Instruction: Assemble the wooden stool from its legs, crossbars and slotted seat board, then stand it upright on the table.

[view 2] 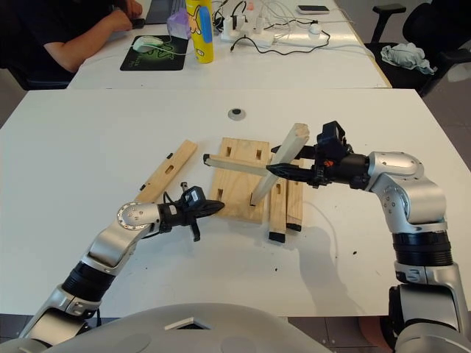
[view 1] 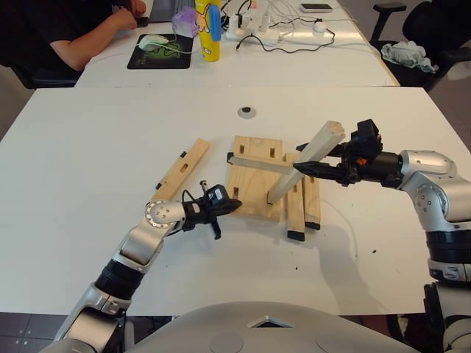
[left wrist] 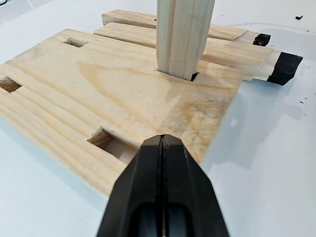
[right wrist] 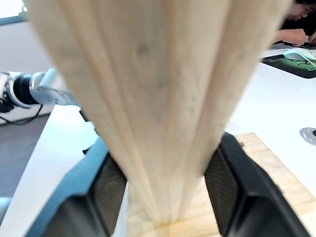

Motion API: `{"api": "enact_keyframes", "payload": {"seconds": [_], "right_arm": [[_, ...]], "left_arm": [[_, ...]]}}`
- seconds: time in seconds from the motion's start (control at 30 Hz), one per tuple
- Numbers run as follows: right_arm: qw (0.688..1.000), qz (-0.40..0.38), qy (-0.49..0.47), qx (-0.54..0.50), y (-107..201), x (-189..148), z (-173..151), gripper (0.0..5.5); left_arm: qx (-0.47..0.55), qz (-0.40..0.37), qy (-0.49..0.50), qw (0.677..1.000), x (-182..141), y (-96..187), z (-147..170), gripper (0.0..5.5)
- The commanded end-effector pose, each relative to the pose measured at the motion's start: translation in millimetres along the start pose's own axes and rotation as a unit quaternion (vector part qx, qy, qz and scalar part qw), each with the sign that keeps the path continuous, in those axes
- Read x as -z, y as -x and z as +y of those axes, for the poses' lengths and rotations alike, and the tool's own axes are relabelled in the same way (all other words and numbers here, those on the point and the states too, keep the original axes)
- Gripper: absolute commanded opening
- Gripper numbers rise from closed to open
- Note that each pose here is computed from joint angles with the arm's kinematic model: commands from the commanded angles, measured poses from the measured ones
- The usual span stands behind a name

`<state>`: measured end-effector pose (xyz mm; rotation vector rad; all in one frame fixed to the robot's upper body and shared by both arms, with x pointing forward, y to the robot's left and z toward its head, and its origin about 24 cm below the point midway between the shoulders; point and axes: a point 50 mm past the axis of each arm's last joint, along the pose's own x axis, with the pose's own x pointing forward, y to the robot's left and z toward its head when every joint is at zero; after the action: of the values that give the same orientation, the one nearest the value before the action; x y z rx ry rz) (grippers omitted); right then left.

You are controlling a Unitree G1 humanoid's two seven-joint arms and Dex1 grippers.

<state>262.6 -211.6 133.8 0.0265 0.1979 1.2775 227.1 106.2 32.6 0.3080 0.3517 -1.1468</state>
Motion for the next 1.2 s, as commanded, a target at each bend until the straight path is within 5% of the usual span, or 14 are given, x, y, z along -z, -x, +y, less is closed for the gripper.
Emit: {"api": "enact_keyframes", "payload": {"seconds": [0.03,0.3,0.7,1.03,1.2], "right_arm": [[0.994,0.032,-0.101,0.002,-7,44,5,2.1],[0.987,0.093,-0.128,-0.038,5,76,33,2.1],[0.996,0.05,-0.068,0.021,-17,59,9,2.09],[0.987,0.104,-0.104,-0.061,-7,89,51,2.09],[0.992,0.093,-0.082,-0.002,-12,85,31,2.09]], "left_arm": [[0.013,0.024,0.013,1.0,10,-2,-3,0.0],[0.015,0.026,0.009,0.999,10,0,-2,0.0],[0.013,0.029,0.015,0.999,10,2,-2,0.0],[0.014,0.031,0.015,0.999,10,3,-2,0.0],[0.015,0.031,0.016,0.999,10,4,-2,0.0]]}}
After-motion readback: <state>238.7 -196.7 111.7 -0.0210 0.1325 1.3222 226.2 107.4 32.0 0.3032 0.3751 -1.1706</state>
